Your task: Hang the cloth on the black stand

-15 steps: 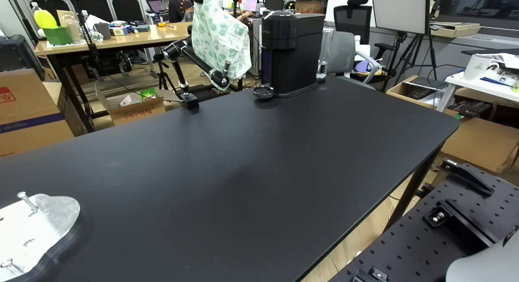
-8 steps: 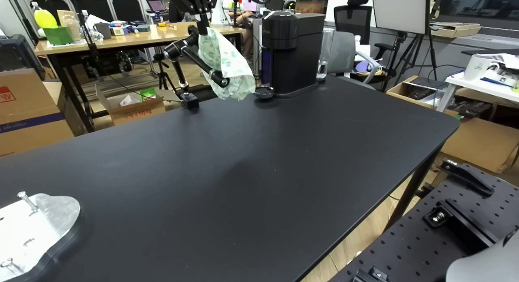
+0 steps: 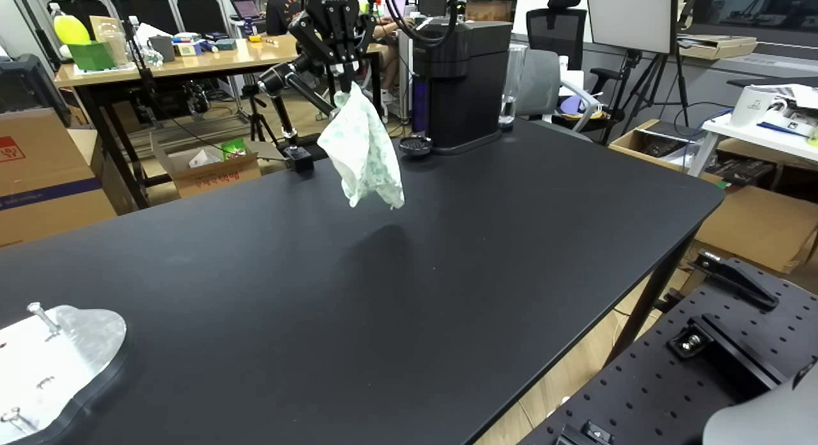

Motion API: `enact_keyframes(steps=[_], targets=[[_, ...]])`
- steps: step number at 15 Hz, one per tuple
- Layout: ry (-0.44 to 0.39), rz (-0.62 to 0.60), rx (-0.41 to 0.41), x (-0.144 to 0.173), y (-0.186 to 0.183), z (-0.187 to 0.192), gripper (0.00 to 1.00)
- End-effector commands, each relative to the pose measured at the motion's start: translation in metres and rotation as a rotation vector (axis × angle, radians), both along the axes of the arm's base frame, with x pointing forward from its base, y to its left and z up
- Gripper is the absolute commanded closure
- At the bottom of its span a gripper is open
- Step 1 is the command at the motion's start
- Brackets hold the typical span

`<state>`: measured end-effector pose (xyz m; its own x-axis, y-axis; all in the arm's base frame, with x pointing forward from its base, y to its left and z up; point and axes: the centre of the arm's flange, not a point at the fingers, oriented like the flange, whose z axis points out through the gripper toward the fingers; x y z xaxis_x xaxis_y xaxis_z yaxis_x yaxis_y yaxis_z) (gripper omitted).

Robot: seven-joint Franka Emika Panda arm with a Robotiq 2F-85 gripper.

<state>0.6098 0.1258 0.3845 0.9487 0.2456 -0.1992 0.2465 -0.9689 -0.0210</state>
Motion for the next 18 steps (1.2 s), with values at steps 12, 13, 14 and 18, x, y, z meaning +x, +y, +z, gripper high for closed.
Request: enact_keyframes(steps=[12,13,14,18], targets=[[-0.149,-0.068,0.011,0.051,0.040,0.070,1.00],[-0.144,-0.068,0.012,0.051,0.042,0.068,1.00],[-0.140,-0.068,0.012,0.050,0.044,0.065,1.00],[-0.100,-0.065,0.008,0.052,0.046,0.043,1.00]])
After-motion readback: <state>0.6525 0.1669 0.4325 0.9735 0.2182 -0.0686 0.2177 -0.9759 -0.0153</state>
